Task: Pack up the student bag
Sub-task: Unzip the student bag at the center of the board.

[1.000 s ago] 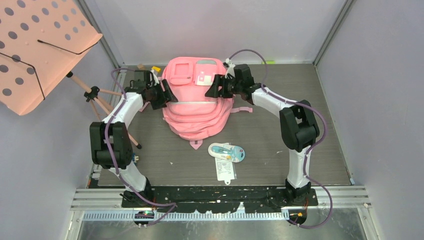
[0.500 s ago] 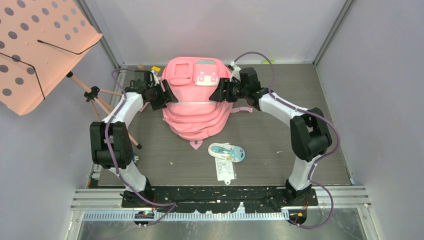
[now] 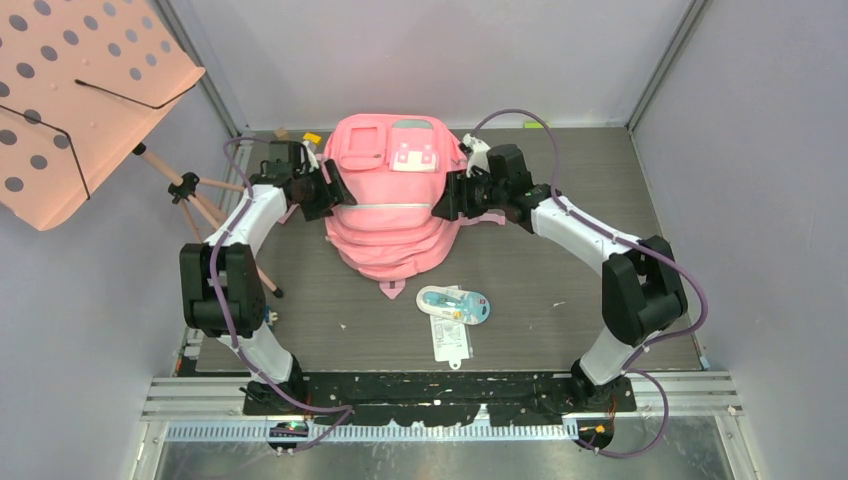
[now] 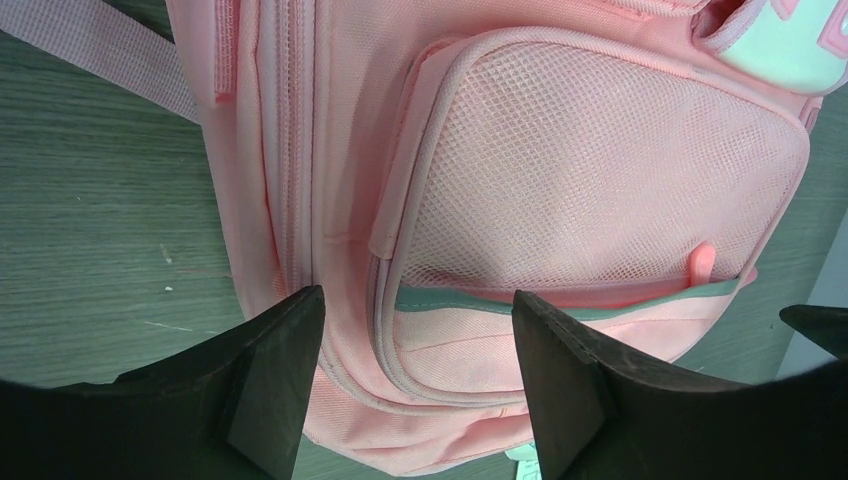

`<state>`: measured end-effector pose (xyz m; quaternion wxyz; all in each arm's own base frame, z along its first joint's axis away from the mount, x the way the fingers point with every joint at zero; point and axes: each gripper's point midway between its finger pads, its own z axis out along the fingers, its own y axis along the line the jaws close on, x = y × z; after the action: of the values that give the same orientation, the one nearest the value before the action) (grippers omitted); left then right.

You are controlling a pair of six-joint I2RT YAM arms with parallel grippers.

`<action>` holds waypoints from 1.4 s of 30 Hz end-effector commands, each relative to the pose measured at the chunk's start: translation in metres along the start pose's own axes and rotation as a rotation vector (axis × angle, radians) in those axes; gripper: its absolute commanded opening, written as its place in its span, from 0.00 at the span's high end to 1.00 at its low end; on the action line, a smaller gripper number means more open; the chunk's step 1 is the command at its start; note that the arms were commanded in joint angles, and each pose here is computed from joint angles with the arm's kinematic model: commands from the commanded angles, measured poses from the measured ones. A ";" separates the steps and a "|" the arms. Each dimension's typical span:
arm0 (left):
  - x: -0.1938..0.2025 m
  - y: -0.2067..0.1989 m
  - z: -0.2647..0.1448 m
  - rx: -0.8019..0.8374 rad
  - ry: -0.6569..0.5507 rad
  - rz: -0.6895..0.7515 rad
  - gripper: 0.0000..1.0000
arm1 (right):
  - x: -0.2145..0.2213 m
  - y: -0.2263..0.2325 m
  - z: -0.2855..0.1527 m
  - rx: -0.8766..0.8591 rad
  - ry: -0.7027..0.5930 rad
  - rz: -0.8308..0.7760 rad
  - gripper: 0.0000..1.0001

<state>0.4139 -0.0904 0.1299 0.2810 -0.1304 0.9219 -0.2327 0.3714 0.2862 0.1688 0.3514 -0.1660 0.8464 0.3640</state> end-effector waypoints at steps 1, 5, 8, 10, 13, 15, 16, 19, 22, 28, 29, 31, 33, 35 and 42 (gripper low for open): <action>-0.006 -0.006 -0.008 0.022 -0.010 0.030 0.28 | -0.025 -0.007 -0.009 0.057 -0.096 -0.240 0.35; -0.006 -0.006 -0.007 0.023 -0.007 0.036 0.26 | -0.028 -0.011 -0.005 0.044 -0.089 -0.390 0.35; -0.006 -0.005 -0.006 0.020 -0.001 0.034 0.26 | -0.024 -0.009 -0.001 -0.011 -0.071 -0.497 0.37; -0.003 -0.005 -0.004 0.029 0.013 0.029 0.26 | -0.022 -0.006 0.003 -0.046 -0.079 -0.549 0.38; -0.002 -0.006 -0.002 0.034 0.023 0.024 0.27 | -0.019 -0.005 0.010 -0.089 -0.074 -0.598 0.38; -0.001 -0.004 0.000 0.030 0.028 0.022 0.29 | -0.018 -0.005 0.015 -0.108 -0.067 -0.617 0.39; 0.000 -0.004 0.001 0.030 0.032 0.019 0.31 | -0.017 -0.004 0.016 -0.121 -0.065 -0.629 0.39; 0.001 -0.003 0.002 0.029 0.041 0.015 0.32 | -0.011 -0.008 0.026 -0.142 -0.029 -0.630 0.39; 0.001 -0.004 0.002 0.029 0.042 0.015 0.33 | -0.007 -0.012 0.032 -0.151 -0.004 -0.628 0.41; 0.002 -0.004 0.003 0.033 0.048 0.007 0.36 | -0.001 -0.023 0.038 -0.117 0.019 -0.626 0.48; 0.002 -0.004 0.003 0.034 0.049 0.006 0.37 | -0.001 -0.025 0.038 -0.108 0.021 -0.629 0.49; 0.003 -0.004 0.003 0.035 0.049 0.002 0.39 | 0.002 -0.028 0.037 -0.094 0.026 -0.632 0.52; 0.003 -0.005 0.004 0.041 0.046 -0.006 0.41 | 0.007 -0.031 0.036 -0.080 0.035 -0.638 0.55; 0.005 -0.005 0.005 0.045 0.049 -0.015 0.44 | 0.012 -0.034 0.035 -0.068 0.044 -0.641 0.57; 0.007 -0.007 0.006 0.051 0.050 -0.022 0.50 | 0.027 -0.036 0.036 -0.043 0.062 -0.662 0.61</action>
<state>0.4090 -0.0964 0.1193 0.2512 -0.1311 0.9259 -0.2498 0.3944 0.2851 0.1081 0.4076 -0.4373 0.7590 0.2579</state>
